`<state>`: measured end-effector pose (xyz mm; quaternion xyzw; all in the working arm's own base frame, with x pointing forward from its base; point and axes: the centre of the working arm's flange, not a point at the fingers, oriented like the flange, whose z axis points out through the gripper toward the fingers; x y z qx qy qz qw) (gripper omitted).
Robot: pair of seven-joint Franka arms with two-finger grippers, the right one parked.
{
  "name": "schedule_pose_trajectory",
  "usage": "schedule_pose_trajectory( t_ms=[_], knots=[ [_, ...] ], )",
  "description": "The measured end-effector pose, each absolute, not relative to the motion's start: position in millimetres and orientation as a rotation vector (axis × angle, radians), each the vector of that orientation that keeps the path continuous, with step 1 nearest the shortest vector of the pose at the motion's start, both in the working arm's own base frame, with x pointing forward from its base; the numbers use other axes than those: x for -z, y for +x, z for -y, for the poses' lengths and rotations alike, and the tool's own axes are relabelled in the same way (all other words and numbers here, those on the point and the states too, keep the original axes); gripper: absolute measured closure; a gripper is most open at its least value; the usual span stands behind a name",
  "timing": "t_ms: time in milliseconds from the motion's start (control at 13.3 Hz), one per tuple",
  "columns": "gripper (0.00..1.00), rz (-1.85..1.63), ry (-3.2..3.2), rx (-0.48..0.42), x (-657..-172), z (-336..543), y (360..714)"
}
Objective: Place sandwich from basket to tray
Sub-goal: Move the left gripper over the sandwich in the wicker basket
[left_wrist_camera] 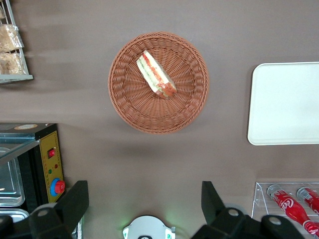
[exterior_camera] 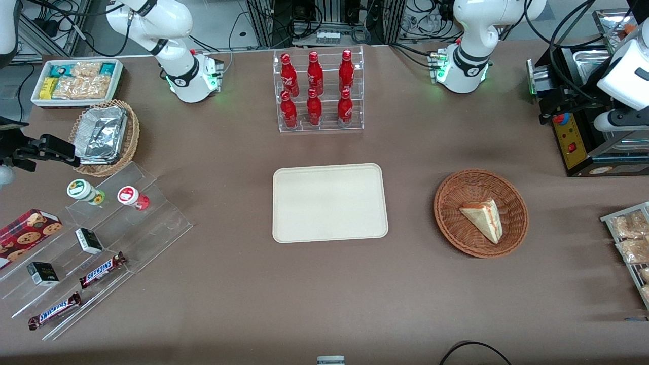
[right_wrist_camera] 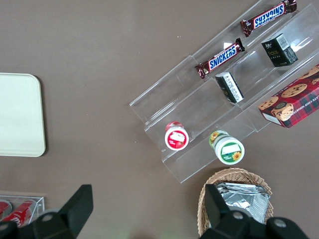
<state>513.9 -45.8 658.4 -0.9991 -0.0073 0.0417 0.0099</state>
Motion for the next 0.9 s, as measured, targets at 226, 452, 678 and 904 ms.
schedule_pose_trajectory(
  t_ms=[226,452,678,904],
  knots=[
    [0.0,0.026,-3.12,-0.114,-659,45,515],
    [0.0,0.03,-3.102,-0.113,-655,43,519],
    [0.0,0.033,-3.095,-0.079,-644,41,534],
    [0.0,0.075,-3.093,-0.082,-614,25,561]
  ],
)
